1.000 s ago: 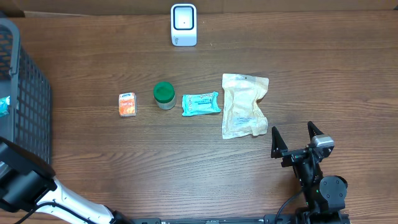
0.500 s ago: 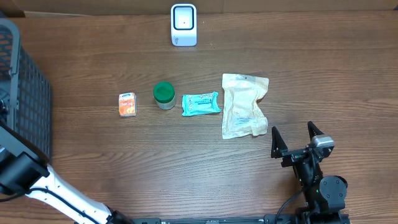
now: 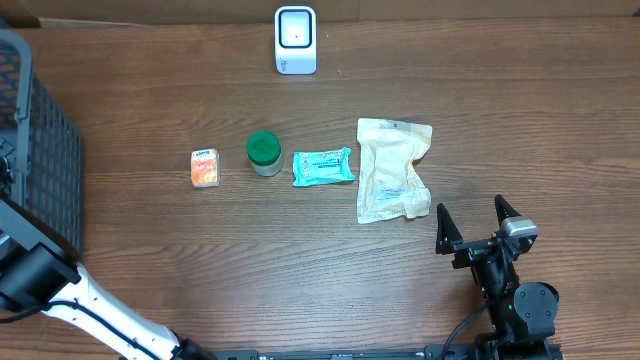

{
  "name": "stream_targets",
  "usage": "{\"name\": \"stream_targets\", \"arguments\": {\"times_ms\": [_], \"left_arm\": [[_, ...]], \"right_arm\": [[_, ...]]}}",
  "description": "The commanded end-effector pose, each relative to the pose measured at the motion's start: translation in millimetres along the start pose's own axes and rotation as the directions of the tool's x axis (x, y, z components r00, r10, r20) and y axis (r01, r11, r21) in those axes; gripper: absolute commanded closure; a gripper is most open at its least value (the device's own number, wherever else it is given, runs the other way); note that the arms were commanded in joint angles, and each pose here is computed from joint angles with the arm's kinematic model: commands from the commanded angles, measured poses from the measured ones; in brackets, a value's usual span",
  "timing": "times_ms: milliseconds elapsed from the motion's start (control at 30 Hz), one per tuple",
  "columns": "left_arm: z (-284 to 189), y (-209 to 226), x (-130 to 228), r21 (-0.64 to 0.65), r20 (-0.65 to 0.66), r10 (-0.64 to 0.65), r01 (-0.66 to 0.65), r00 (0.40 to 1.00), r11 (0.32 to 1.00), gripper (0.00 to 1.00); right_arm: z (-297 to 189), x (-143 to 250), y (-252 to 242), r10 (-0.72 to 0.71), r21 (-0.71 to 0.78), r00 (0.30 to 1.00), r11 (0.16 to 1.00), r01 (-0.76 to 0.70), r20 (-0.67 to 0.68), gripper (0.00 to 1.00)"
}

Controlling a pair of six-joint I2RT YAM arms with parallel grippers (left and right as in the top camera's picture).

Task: Scan the item barcode
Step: 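Reach the left gripper into the basket and grasp the small teal packet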

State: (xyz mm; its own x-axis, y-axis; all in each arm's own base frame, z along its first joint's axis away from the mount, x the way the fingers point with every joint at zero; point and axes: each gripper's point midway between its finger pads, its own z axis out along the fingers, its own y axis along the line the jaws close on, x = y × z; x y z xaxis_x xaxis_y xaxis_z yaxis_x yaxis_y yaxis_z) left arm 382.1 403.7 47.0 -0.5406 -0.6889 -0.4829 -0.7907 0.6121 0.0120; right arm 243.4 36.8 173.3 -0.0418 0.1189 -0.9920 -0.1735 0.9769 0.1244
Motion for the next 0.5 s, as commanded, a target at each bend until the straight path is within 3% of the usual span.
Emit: {"name": "stream_targets", "arguments": {"times_ms": [0, 200, 367, 467], "left_arm": [[17.0, -4.7, 23.9, 0.021, -0.095, -0.032, 0.034, 0.995, 0.999, 0.71], [-15.9, -6.6, 1.2, 0.026, -0.092, -0.105, 0.107, 0.99, 0.994, 0.78], [-30.2, -6.8, -1.0, 0.017, -0.119, -0.154, 0.158, 0.981, 0.987, 0.57], [-24.1, -5.8, 12.0, 0.0, -0.163, -0.185, 0.188, 0.969, 0.982, 0.54]], "right_arm": [[0.1, 2.1, -2.5, 0.004, 0.009, 1.0, 1.0, -0.004, 0.002, 0.0], [0.1, 2.1, -2.5, 0.004, 0.009, 1.0, 1.0, -0.004, 0.002, 0.0], [0.1, 2.2, -2.5, 0.004, 0.009, 1.0, 1.0, -0.004, 0.002, 0.0], [0.1, 2.1, -2.5, 0.004, 0.009, 1.0, 1.0, -0.004, 0.002, 0.0]]}}
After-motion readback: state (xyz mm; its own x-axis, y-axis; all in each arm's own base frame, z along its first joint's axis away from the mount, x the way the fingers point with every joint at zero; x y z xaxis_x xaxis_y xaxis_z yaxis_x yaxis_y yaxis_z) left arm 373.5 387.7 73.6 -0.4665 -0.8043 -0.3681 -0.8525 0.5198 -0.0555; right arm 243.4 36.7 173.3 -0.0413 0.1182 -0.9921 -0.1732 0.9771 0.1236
